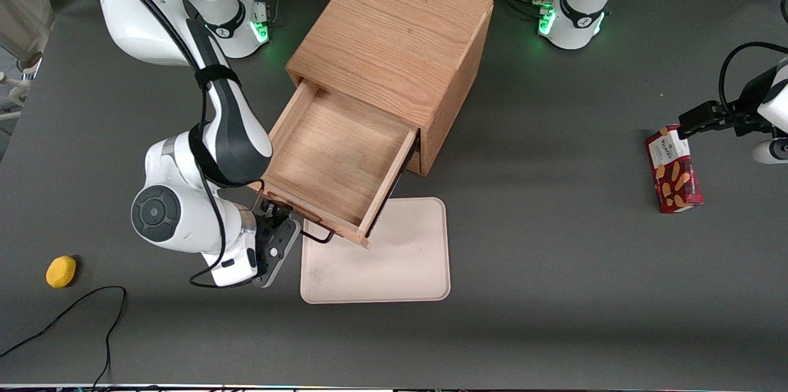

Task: Open upper drawer
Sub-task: 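Keep pulling the drawer handle further out toward the white tray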

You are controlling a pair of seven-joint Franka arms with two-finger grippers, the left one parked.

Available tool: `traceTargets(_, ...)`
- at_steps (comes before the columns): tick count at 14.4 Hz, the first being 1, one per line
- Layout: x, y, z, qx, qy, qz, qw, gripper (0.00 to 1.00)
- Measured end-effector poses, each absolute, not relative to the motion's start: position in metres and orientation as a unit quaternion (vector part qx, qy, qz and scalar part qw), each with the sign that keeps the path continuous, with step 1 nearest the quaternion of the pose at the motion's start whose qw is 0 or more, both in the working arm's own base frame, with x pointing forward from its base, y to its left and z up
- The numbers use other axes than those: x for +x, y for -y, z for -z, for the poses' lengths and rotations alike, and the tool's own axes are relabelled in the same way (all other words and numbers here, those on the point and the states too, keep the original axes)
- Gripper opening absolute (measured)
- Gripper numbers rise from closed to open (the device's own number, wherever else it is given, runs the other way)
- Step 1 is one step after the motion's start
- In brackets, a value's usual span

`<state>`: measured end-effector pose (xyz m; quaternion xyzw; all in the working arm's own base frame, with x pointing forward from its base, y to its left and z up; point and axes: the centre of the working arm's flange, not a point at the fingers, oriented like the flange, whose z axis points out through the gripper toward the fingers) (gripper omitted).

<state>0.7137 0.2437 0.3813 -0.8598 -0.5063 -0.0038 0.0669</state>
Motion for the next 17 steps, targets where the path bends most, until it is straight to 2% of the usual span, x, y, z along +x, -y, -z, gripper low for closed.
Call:
traceTargets(4, 0.715, -0.246, -0.382, -0.866, 0.495, 0.003, 0.071, 1.00)
traceTargets(8, 0.717, -0.251, -0.390, -0.878, 0.472, 0.021, 0.082, 1.00)
traceTargets(17, 0.719, -0.252, -0.408, -0.878, 0.471, 0.035, 0.082, 1.00)
